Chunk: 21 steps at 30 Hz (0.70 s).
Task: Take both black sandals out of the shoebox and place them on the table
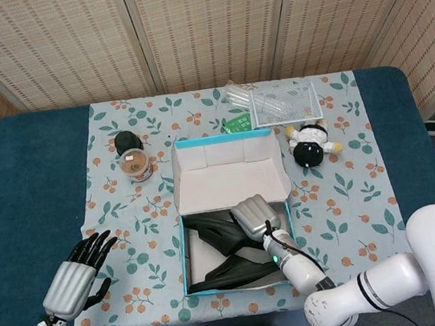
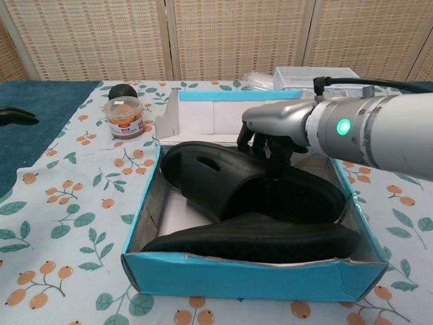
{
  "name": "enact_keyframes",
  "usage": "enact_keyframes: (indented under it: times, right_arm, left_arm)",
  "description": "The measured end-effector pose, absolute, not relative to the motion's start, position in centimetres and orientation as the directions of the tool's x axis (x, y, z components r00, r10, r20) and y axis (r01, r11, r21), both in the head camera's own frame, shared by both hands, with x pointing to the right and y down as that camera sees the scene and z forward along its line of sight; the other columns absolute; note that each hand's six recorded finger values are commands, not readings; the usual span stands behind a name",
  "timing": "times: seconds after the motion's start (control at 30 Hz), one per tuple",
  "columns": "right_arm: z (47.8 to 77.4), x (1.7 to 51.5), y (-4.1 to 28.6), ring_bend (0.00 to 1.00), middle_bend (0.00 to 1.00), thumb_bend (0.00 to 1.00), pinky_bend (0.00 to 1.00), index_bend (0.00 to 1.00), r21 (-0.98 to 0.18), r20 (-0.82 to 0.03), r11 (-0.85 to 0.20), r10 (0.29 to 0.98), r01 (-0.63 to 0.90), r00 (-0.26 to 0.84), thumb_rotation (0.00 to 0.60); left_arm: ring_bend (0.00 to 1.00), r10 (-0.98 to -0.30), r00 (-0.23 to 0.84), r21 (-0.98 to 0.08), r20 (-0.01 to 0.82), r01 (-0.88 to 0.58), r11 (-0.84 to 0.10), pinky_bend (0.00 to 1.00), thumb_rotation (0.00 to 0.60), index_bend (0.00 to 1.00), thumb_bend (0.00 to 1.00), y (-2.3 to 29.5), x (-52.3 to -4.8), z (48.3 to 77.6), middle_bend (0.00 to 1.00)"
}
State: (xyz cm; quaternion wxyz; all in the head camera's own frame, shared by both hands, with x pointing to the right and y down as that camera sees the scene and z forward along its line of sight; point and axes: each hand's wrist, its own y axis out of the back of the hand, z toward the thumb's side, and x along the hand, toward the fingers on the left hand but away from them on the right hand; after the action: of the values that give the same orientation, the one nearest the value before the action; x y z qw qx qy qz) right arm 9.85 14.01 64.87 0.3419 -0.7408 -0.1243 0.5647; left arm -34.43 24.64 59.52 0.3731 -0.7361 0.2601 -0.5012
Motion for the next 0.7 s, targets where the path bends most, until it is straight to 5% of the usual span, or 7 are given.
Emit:
enact_keyframes:
  times: [0.3, 0.7]
  right_arm:
    - [63.8, 10.4, 13.0, 0.70, 0.80, 0.31, 0.83, 0.86, -0.683, -0.703, -0.722, 0.612, -0.107, 0.362, 0.600]
    - [60.3, 13.3, 9.0, 0.69, 0.80, 0.31, 0.80, 0.85, -0.688, -0.583, -0.693, 0.705, 0.217, 0.404, 0.600]
  left_arm:
    - [0.00, -0.756, 0.355, -0.808, 0.550, -0.003, -0.589, 0.14, 0.600, 0.00, 0.46, 24.5, -34.5, 59.8, 0.00]
    - [0.00, -0.758, 0.334, -0.806, 0.560, 0.006, -0.592, 0.14, 0.600, 0.00, 0.46, 24.0, -34.8, 60.3, 0.00]
